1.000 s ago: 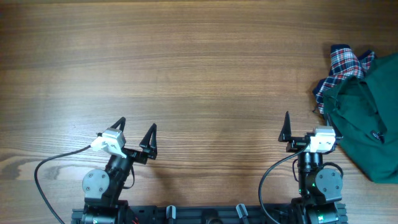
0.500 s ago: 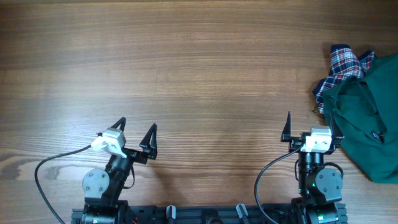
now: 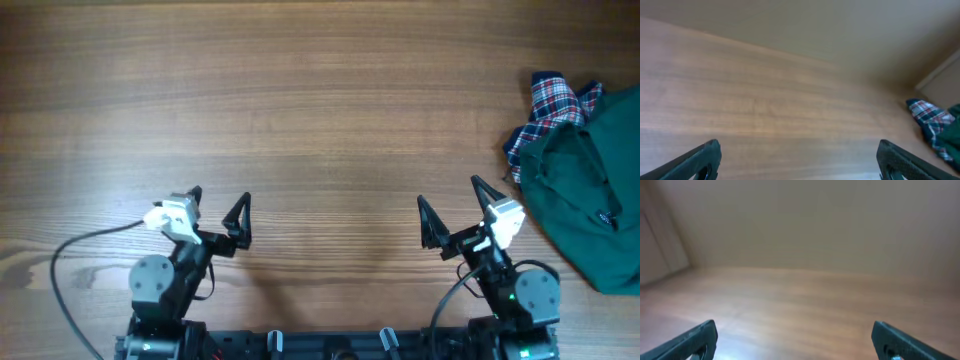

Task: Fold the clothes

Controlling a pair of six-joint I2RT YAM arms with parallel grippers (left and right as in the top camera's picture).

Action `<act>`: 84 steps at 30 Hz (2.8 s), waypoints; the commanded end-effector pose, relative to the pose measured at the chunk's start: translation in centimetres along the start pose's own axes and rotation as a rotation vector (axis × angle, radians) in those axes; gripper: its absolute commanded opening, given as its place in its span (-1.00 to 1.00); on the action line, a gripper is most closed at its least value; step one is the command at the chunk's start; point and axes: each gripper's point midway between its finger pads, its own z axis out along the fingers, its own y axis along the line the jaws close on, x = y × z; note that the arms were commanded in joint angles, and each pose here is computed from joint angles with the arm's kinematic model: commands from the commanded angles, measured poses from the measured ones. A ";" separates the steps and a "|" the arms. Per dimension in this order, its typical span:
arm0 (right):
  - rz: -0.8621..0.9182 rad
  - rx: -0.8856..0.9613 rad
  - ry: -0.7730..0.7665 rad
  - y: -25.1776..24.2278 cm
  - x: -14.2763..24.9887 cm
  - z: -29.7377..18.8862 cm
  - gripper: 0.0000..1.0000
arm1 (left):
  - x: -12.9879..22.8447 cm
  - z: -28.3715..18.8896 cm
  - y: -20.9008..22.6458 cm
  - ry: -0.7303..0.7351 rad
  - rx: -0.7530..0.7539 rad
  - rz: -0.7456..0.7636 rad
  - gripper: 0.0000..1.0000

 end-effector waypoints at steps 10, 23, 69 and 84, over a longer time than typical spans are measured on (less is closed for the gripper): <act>0.244 -0.381 0.475 6.7 -8.9 7.8 0.99 | -15.4 5.0 -1.8 0.333 -0.254 0.007 0.99; 0.254 0.256 0.575 -3.4 -13.4 9.8 0.97 | -9.7 6.3 0.9 0.603 -0.380 -0.091 1.00; 0.483 0.955 0.649 -27.3 -13.0 4.0 -0.91 | -9.8 7.0 -0.2 0.593 -0.316 -0.139 1.00; 0.277 0.014 0.180 -4.3 -34.2 4.1 -0.91 | -9.8 7.0 -0.2 0.592 -0.316 -0.139 0.99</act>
